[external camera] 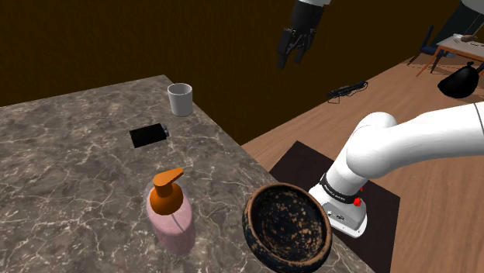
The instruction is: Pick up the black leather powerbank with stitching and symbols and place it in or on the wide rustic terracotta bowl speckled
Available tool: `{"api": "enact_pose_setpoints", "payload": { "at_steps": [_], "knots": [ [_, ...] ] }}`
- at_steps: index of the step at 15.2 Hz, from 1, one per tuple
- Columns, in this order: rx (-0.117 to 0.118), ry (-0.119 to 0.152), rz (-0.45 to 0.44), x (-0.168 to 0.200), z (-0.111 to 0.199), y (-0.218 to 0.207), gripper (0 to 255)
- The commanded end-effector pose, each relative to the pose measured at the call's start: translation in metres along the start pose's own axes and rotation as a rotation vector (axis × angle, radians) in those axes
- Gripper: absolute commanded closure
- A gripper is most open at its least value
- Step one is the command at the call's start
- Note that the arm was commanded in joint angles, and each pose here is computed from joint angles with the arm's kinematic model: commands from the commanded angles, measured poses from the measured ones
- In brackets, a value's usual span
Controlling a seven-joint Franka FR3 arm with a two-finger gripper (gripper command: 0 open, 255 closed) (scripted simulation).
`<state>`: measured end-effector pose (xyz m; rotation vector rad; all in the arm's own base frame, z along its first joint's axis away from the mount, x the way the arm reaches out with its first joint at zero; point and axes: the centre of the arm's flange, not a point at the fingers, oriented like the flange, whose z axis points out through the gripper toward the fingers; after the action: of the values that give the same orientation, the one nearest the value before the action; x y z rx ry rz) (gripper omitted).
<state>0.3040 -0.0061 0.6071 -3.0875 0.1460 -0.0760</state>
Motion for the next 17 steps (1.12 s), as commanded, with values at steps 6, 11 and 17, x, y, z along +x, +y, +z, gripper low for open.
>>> {"api": "enact_pose_setpoints", "payload": {
  "at_steps": [6,11,17],
  "knots": [
    [0.001,-0.012,-0.150,0.053,0.031,-0.028,0],
    [0.002,-0.024,-0.301,0.102,0.062,-0.063,0],
    [0.003,-0.039,-0.481,0.151,0.100,-0.114,0]
  ]
}}
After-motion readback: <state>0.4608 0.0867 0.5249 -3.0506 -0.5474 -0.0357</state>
